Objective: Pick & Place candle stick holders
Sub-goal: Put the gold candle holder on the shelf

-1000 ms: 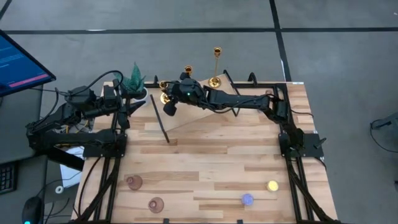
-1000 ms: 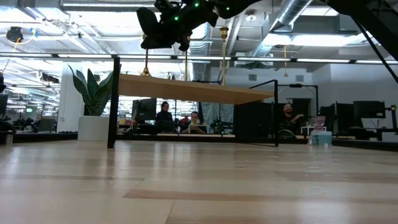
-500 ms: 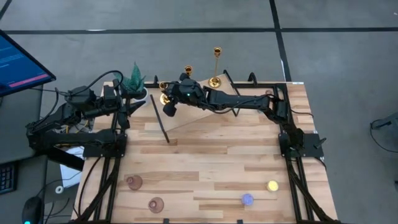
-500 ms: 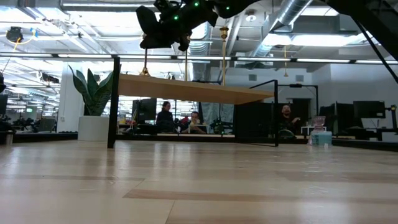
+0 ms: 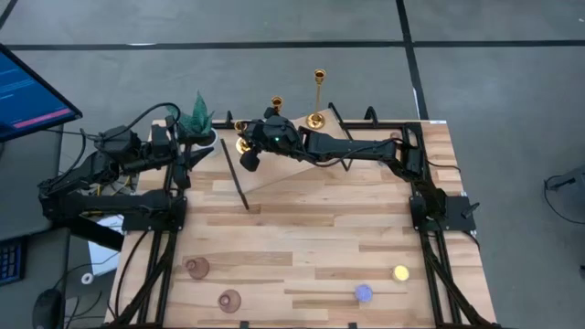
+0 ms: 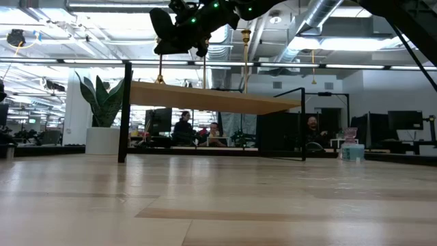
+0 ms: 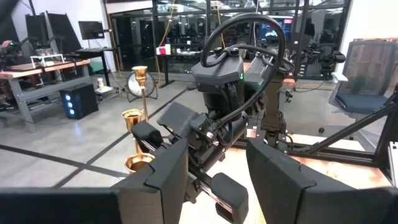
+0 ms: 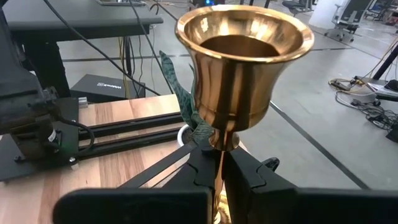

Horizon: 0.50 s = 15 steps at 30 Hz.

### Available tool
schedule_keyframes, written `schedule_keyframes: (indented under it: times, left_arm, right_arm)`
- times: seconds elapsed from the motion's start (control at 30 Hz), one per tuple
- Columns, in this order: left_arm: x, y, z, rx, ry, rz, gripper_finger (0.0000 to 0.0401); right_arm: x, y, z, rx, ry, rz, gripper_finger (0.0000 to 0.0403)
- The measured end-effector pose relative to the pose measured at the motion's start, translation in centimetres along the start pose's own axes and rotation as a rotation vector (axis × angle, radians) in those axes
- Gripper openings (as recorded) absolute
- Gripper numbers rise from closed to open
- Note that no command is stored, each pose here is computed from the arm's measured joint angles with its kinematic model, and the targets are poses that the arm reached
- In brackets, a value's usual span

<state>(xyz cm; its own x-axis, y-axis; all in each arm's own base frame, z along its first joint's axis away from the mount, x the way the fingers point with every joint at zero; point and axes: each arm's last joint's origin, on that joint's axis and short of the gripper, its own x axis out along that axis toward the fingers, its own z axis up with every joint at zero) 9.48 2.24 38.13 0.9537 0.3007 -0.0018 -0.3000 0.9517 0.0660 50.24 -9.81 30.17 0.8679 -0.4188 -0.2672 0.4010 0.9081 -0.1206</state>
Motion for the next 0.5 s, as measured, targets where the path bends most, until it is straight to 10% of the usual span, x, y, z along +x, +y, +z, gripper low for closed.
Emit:
schedule_keyframes:
  times: [0.5]
  left_arm:
    - [0.0, 0.0, 0.1, -0.004, -0.012, 0.001, 0.0163]
  right_arm:
    - [2.2, 0.7, -2.2, 0.037, -0.016, 0.004, 0.0001]
